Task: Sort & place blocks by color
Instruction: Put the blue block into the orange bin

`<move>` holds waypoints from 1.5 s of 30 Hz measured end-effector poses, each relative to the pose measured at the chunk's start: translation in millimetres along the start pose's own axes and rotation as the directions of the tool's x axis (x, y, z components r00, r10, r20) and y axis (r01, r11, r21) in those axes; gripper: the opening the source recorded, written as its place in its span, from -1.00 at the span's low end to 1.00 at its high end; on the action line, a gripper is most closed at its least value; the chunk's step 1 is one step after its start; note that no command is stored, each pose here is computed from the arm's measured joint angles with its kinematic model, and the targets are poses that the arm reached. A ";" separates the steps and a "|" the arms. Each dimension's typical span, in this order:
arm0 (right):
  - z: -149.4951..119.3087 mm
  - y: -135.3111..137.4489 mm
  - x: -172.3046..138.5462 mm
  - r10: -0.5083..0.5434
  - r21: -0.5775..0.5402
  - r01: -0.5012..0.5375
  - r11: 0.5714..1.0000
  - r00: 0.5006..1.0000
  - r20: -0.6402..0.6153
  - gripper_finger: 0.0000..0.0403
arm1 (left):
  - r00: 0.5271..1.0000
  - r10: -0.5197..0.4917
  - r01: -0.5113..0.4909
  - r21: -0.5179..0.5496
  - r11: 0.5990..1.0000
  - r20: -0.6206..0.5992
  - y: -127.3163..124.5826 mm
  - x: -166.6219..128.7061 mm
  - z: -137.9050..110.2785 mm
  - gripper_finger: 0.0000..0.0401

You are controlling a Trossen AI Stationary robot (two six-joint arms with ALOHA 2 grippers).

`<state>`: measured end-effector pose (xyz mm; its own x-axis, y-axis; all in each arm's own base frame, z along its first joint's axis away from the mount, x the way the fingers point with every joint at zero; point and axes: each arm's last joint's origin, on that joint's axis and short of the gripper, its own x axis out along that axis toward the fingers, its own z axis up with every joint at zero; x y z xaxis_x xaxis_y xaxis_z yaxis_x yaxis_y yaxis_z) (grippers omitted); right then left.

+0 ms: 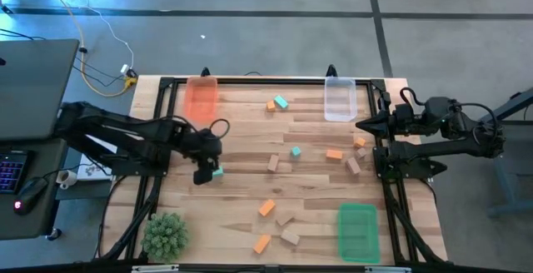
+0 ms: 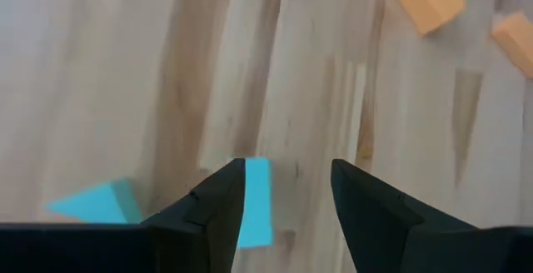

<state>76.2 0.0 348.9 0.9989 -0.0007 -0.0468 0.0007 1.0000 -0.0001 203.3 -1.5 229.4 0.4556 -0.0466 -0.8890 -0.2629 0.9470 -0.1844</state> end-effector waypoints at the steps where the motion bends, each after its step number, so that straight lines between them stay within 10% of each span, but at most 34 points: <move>1: 0.1 0.0 0.0 0.000 0.000 0.000 1.000 1.000 0.000 -1.00 | 1.000 -0.004 0.004 -0.016 1.000 -0.022 -0.2 4.0 0.3 -0.15; 35: 0.1 0.0 0.0 0.000 0.000 0.000 1.000 1.000 0.000 -1.00 | 0.911 0.129 -0.146 -0.013 0.989 -0.391 6.7 89.8 -6.5 0.12; 45: 0.1 0.0 0.0 0.000 0.000 0.000 1.000 1.000 0.000 -1.00 | 0.894 0.147 -0.165 -0.007 0.986 -0.424 8.2 99.6 -8.5 -0.43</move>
<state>76.1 0.0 349.0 0.9989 -0.0004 -0.0467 0.0004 1.0000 -0.0002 239.3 -1.1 135.8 0.0084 -0.0374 -0.9993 -0.3403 0.9395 -0.0380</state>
